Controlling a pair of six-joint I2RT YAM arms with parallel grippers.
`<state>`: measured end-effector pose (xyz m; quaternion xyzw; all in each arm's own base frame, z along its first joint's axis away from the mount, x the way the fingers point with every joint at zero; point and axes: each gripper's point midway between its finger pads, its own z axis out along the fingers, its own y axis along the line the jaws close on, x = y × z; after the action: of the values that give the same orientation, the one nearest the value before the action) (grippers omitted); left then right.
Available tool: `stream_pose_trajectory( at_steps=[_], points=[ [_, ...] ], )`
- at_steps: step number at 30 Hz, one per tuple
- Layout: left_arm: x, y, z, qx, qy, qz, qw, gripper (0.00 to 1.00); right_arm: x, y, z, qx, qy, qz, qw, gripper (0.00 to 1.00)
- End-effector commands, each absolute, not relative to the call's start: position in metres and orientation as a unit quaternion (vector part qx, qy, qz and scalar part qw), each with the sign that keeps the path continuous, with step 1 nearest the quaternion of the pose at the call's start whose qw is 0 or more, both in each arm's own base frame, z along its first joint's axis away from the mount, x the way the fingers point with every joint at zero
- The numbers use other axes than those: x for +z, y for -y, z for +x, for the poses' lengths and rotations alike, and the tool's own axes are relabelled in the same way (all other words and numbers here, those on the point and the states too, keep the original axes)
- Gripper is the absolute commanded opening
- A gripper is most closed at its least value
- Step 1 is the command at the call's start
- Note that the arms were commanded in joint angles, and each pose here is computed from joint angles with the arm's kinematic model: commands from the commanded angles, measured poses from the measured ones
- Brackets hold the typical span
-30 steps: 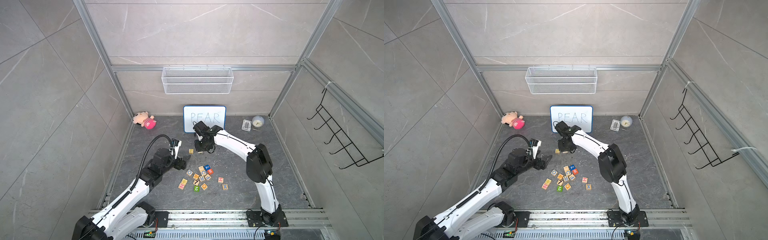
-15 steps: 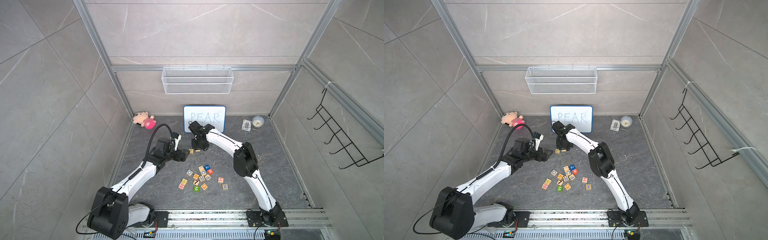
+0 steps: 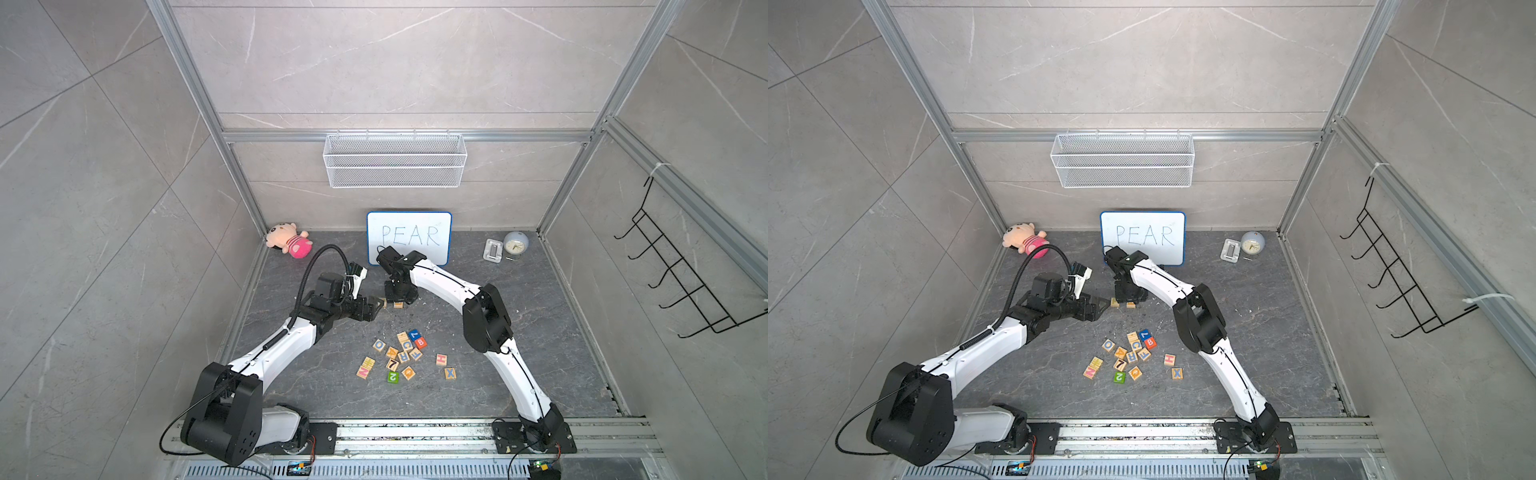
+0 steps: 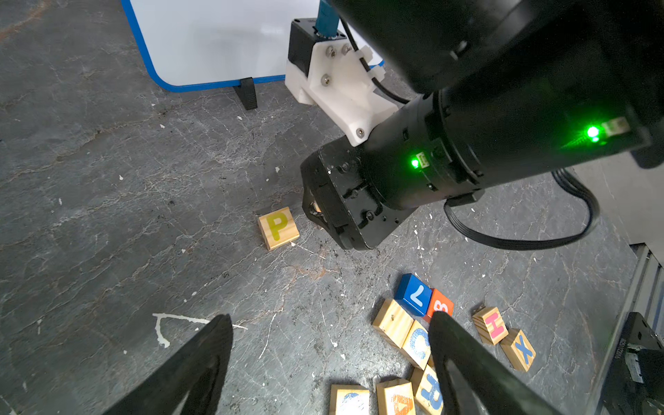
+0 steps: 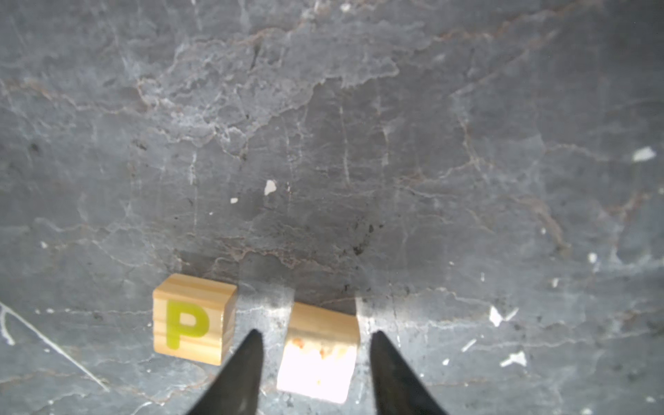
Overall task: Spell the uppercase word “pear” with letter blocks
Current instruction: Place the letter block at the center of the board, then pick up the letter block from the center of the board.
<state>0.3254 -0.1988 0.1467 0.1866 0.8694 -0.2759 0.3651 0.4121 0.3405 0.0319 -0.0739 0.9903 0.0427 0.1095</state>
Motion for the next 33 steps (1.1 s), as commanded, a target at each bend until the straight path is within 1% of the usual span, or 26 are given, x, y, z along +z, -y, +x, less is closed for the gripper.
stream_pose_trajectory(
  at_steps=[1,4,7,9,11,14,17,19,21,26,33],
  points=[
    [0.170,0.207,0.327,-0.295,-0.846,0.205,0.394,0.88,0.028,-0.336,0.416,0.035,-0.991,-0.069,0.110,0.60],
    [0.177,0.208,0.323,-0.300,-0.843,0.209,0.396,0.88,0.052,-0.339,0.420,0.048,-0.986,-0.089,0.131,0.66],
    [0.188,0.210,0.317,-0.304,-0.835,0.217,0.405,0.88,0.091,-0.342,0.426,0.062,-0.970,-0.157,0.177,0.72],
    [0.194,0.211,0.311,-0.306,-0.829,0.222,0.412,0.89,0.113,-0.349,0.421,0.096,-0.943,-0.248,0.200,0.76],
    [0.196,0.208,0.306,-0.304,-0.827,0.222,0.418,0.88,0.120,-0.347,0.409,0.131,-0.912,-0.334,0.198,0.78],
    [0.197,0.204,0.299,-0.303,-0.824,0.223,0.423,0.89,0.116,-0.337,0.387,0.190,-0.874,-0.421,0.148,0.79],
    [0.196,0.204,0.293,-0.305,-0.824,0.230,0.420,0.89,0.110,-0.328,0.382,0.168,-0.853,-0.476,0.133,0.79],
    [0.195,0.204,0.292,-0.306,-0.824,0.230,0.418,0.89,0.110,-0.326,0.386,0.153,-0.840,-0.498,0.148,0.80],
    [0.194,0.204,0.290,-0.310,-0.822,0.231,0.417,0.90,0.105,-0.323,0.392,0.130,-0.828,-0.523,0.157,0.83],
    [0.191,0.204,0.288,-0.312,-0.824,0.230,0.414,0.90,0.090,-0.323,0.401,0.108,-0.810,-0.562,0.129,0.85],
    [0.188,0.203,0.285,-0.309,-0.826,0.225,0.414,0.90,0.070,-0.329,0.404,0.099,-0.784,-0.601,0.120,0.85]
  ],
)
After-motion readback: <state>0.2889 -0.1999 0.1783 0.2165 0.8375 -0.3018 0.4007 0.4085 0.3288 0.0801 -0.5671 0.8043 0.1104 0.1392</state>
